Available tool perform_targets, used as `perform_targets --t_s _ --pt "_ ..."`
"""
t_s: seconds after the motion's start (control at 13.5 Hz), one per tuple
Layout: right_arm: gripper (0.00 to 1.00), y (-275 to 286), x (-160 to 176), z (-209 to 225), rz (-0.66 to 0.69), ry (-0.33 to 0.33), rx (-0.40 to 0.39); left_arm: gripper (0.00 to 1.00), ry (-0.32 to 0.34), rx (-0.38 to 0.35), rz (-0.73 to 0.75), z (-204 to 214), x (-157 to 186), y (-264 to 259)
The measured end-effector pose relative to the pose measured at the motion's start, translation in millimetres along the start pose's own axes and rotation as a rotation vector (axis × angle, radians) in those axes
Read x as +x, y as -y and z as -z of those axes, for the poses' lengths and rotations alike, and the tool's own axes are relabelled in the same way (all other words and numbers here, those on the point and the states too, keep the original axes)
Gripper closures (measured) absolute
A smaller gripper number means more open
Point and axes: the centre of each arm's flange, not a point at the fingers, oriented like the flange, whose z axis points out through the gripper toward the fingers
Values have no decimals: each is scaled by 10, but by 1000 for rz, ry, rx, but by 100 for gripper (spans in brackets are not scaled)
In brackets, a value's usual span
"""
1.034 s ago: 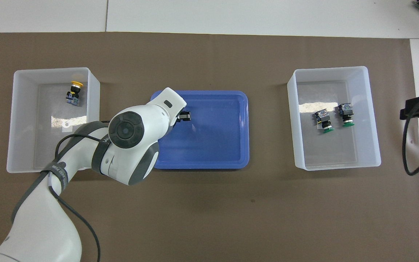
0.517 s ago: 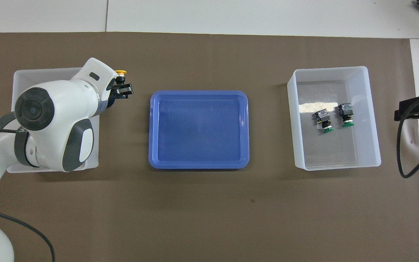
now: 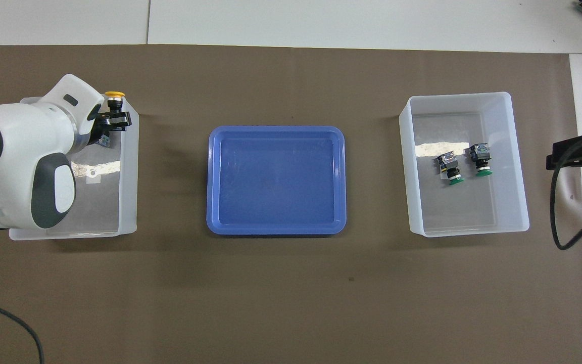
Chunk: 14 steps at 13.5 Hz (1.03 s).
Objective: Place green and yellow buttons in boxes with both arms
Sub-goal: 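Carry the yellow button with the left gripper into the nearby clear box, then lower the yellow button into the box and open the left gripper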
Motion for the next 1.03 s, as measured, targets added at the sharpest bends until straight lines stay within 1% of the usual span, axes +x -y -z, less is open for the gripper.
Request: perform_targets --t_s 0.3,0.67,0.81,1.03 --pt "0 10 -4 -6 2 2 0 58 38 21 -62 -249 -138 412" --pt "0 68 -5 3 13 -6 1 58 58 13 -82 -862 -310 395" --pt "0 79 -2 7 34 -11 1 41 52 12 -86 -918 -311 372" --pt "0 54 3 8 55 -12 1 2 15 14 -92 -798 -157 355"
